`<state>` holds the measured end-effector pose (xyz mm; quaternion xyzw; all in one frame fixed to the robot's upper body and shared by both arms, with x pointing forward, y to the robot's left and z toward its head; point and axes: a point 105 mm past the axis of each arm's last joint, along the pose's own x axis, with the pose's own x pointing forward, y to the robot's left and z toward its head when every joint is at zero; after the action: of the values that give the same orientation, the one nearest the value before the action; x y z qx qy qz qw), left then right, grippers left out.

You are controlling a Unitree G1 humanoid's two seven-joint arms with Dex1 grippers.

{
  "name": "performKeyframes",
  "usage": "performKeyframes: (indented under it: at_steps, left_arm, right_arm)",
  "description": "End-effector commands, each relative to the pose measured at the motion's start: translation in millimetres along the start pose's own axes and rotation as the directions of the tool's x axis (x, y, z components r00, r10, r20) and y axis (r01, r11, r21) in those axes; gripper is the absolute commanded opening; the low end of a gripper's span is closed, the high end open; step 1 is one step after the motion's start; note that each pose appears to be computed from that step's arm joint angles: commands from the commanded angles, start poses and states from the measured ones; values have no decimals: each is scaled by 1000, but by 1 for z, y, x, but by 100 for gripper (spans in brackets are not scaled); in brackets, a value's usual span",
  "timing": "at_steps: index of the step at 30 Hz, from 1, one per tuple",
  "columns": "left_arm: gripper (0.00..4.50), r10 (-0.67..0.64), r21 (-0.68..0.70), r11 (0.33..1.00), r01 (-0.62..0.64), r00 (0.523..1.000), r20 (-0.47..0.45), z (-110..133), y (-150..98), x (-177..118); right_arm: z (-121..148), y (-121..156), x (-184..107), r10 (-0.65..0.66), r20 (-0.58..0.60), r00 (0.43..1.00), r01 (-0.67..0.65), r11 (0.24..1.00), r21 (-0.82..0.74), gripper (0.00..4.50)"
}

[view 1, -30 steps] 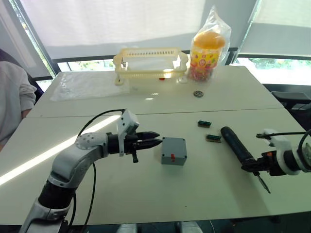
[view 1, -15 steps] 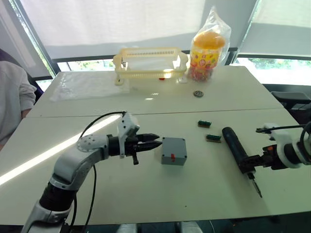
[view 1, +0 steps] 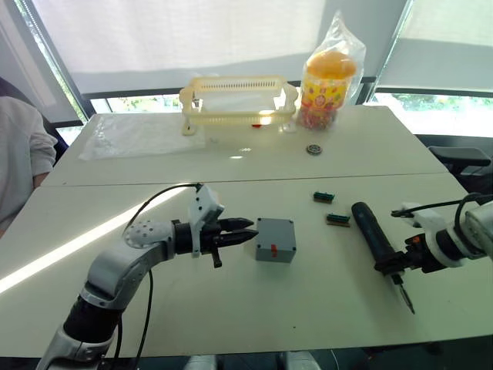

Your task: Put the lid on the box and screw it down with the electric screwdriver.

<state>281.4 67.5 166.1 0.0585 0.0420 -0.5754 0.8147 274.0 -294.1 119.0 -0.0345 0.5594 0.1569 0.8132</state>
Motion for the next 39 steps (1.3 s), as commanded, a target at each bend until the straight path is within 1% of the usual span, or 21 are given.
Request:
performKeyframes:
  at_steps: [1,2,5,9,12,14,15,16,17,19,21,22,23,24,25,27,28,31,34,37,39]
  left_arm:
    - [113,-1,45,999,-1,1000,26,12,-2,-3]
    - [113,0,46,999,-1,1000,26,13,-2,-3]
    - [113,14,56,998,-16,999,29,16,3,-5]
    - [113,2,55,998,-5,998,60,27,9,-8]
    - [113,-36,73,997,30,997,71,37,13,-8]
    - [113,-67,98,993,61,996,63,42,17,-3]
    - [113,-81,105,992,75,995,57,43,20,1]
    - [113,-89,109,991,83,995,49,43,22,5]
    - [113,-92,113,990,86,995,44,43,26,9]
    - [113,-116,112,987,112,993,36,44,30,21]
    - [113,-170,112,980,166,985,26,45,28,27]
    - [113,-201,114,974,197,980,16,45,27,29]
    - [113,-227,117,967,225,974,6,44,25,31]
    - [113,-254,114,961,253,967,-8,41,23,34]
    - [113,-272,113,955,273,962,-21,38,23,37]
    - [113,-302,113,945,306,952,-51,33,22,43]
    - [113,-314,114,941,319,947,-62,31,22,45]
    - [113,-307,116,942,315,948,-85,26,26,58]
    - [113,-318,150,930,336,939,-132,16,22,59]
    - [113,-316,161,927,340,936,-154,9,18,59]
    - [113,-308,162,928,334,937,-165,5,16,59]
  right_arm:
    - [-11,-2,13,-12,-64,998,12,1000,-4,203]
    - [-13,-4,13,-23,-71,997,23,1000,-1,175]
    - [-15,-14,9,-70,-61,996,70,997,9,175]
    - [-14,-25,-14,-124,4,992,123,987,100,175]
    - [-2,-34,-41,-211,125,970,191,970,152,175]
    - [20,-39,-67,-285,281,916,237,952,192,175]
    - [42,-38,-83,-305,428,851,251,951,180,175]
    - [57,-37,-98,-326,542,775,264,946,190,175]
    - [65,-36,-108,-340,603,721,286,940,187,175]
    - [80,-32,-132,-359,728,584,340,923,182,175]
    - [87,-29,-152,-381,805,454,414,891,188,175]
    - [92,-24,-166,-390,852,349,458,864,208,175]
    - [97,-18,-178,-378,891,252,464,855,232,175]
    - [101,-6,-188,-339,930,140,440,863,248,175]
    - [102,6,-193,-304,951,52,414,873,256,175]
    - [102,31,-187,-231,969,-86,330,911,246,175]
    - [101,41,-184,-205,969,-135,293,926,237,175]
    - [101,79,-147,-128,984,-127,177,973,149,175]
    - [99,111,-132,-53,988,-143,69,996,63,175]
    - [94,125,-123,-37,986,-165,-52,998,29,175]
    - [93,132,-115,-19,988,-151,-26,1000,15,175]
